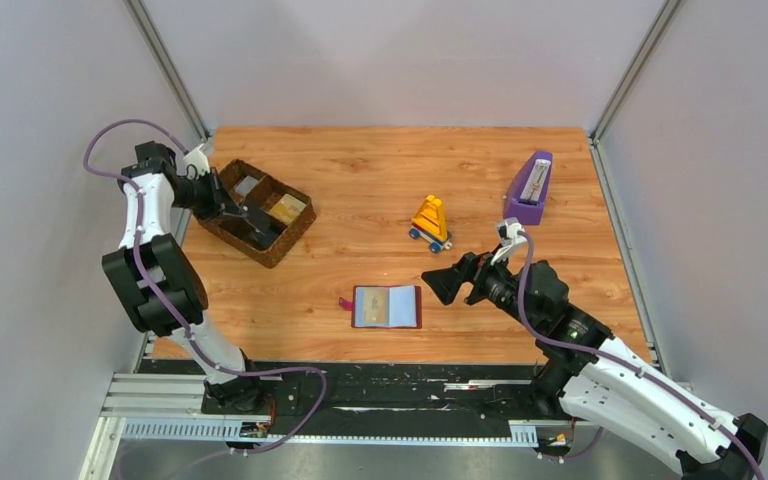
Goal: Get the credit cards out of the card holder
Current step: Place the credit card in the storage box.
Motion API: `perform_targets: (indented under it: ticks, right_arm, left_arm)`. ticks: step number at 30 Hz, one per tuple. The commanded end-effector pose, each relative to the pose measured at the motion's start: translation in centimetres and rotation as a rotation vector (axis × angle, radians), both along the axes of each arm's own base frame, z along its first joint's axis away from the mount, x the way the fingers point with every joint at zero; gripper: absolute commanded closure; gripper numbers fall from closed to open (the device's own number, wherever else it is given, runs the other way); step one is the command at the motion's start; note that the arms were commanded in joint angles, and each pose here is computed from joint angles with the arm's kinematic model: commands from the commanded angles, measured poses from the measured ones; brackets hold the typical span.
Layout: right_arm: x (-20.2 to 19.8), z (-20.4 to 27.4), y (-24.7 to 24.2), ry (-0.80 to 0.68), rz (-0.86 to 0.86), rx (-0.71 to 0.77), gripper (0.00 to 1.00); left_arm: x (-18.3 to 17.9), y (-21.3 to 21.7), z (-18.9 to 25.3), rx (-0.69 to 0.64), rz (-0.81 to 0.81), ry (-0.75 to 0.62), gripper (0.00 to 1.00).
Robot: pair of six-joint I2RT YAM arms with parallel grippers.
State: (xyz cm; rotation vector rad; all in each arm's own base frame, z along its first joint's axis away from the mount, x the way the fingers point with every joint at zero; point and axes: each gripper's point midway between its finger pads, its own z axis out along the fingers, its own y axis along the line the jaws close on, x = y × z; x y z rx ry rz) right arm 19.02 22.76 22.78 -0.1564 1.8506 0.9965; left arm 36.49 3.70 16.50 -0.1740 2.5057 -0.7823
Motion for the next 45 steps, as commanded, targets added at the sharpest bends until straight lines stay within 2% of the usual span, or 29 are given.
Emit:
perform_targets:
  ticks: [1,15,31,45]
  right_arm:
    - [0.5,2.9,-0.1,-0.055,-0.02,0.043,0.0]
    - [0.6,3.8,-0.6,-0.059,-0.055,0.084,0.0]
    - [0.9,4.7,-0.8,-0.067,-0.082,0.13,0.0]
    - [0.7,4.7,-1.1,-0.057,-0.085,0.145,0.0]
  left_arm:
    - [0.3,1.0,-0.5,0.015,0.025,0.029,1.0]
    - [1.3,0.6,-4.9,-0.072,0.036,0.084,0.99]
    - [1.7,1.0,-7.5,-0.023,0.047,0.15,0.75]
    - [2.2,0.6,-8.0,0.058,0.023,0.166,0.65]
